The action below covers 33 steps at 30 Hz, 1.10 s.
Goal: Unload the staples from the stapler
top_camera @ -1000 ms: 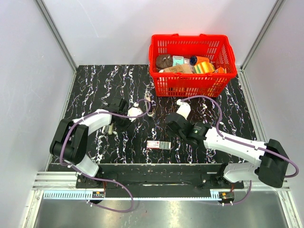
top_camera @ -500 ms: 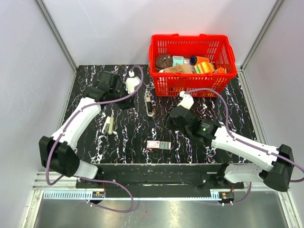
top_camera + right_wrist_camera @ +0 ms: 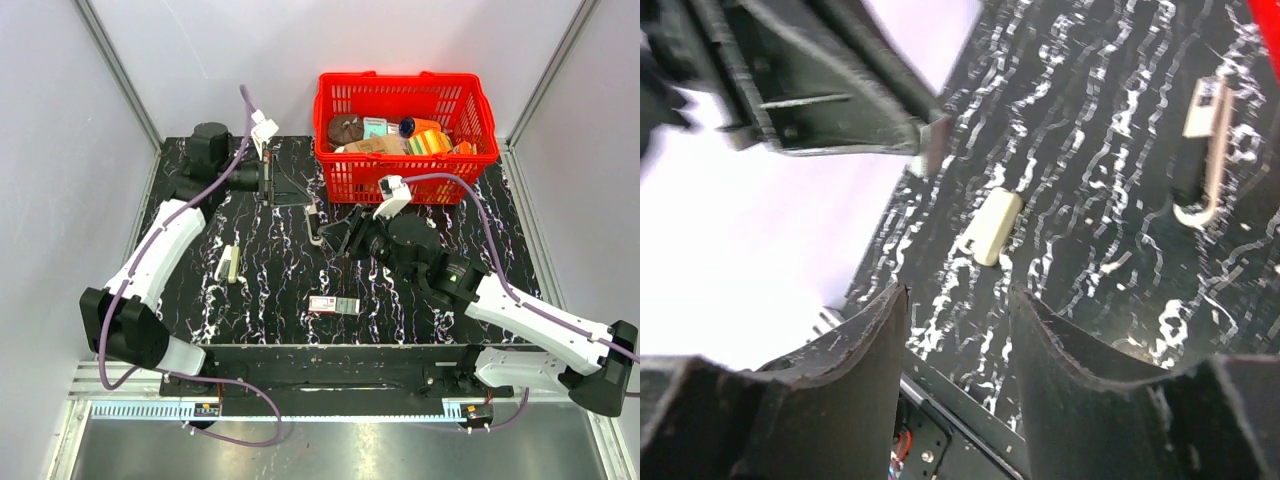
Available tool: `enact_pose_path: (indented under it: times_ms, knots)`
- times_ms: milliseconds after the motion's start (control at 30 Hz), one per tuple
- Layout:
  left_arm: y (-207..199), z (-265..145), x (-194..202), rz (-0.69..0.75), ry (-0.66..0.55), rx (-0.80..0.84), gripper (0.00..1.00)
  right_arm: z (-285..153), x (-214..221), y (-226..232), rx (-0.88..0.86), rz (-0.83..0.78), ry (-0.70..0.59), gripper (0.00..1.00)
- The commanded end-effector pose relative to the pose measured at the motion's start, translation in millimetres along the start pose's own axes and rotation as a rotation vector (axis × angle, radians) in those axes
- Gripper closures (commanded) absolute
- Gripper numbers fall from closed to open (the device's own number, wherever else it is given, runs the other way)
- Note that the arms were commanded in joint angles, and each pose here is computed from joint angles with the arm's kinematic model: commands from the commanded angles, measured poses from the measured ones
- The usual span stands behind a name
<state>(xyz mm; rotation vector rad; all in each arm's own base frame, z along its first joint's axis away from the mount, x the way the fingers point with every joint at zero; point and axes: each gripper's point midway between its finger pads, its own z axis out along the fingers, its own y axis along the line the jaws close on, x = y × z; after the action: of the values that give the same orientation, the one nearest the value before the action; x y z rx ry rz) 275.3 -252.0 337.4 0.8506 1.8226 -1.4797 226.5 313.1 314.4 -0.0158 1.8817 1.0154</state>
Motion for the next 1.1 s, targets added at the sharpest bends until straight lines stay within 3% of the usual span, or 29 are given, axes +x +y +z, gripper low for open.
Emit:
enact_pose_path:
  times_ms: [0,133,1067]
  knots:
    - [-53,-12,-27,-0.111,-0.113,0.267,1.0,-8,-36,47,-0.196,0.016,-0.108,0.48]
    - [-71,-18,-30,-0.121,-0.149,0.361,1.0,-6,-41,58,-0.242,0.021,-0.117,0.45]
    - [-66,-18,-19,-0.181,-0.153,0.314,1.0,12,-61,78,-0.305,0.005,-0.157,0.49]
